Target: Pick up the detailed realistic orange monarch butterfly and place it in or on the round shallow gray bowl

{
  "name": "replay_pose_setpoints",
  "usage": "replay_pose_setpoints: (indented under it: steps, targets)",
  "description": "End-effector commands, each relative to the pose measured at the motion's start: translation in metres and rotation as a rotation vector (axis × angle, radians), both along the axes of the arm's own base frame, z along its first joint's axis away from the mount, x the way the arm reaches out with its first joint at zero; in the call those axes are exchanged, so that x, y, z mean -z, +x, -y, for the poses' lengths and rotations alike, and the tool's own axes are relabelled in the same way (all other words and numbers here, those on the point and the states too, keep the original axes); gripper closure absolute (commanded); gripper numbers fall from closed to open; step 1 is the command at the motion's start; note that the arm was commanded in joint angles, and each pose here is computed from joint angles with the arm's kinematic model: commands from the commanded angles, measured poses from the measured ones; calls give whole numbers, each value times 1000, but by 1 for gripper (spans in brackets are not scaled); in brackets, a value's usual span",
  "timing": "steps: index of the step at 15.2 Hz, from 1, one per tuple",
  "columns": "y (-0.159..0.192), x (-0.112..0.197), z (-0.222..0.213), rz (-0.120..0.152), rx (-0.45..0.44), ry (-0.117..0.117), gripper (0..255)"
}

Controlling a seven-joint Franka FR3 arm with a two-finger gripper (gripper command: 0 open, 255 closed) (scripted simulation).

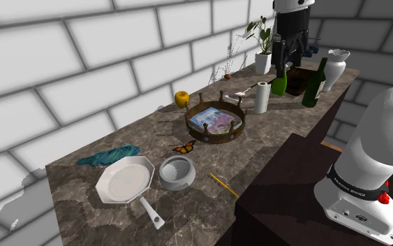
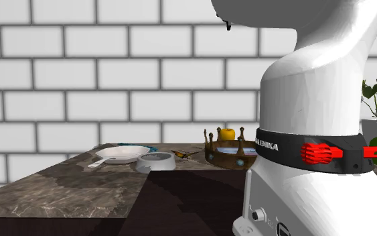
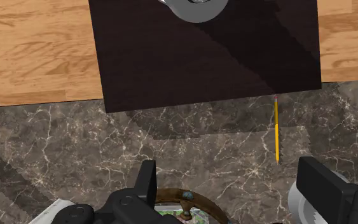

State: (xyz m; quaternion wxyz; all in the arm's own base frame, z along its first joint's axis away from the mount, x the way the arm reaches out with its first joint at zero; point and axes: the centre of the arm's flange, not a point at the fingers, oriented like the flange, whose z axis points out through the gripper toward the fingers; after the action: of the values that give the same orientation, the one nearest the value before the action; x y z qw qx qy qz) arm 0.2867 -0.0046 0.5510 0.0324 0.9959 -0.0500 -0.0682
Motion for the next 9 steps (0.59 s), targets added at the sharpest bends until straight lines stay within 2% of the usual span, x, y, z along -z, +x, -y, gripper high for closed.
replay_pose_setpoints:
  steps: [1, 9]
  targets:
    - [0, 0, 0, 0, 0, 0, 0]
    - [74, 73, -6, -2, -185, -4, 0]
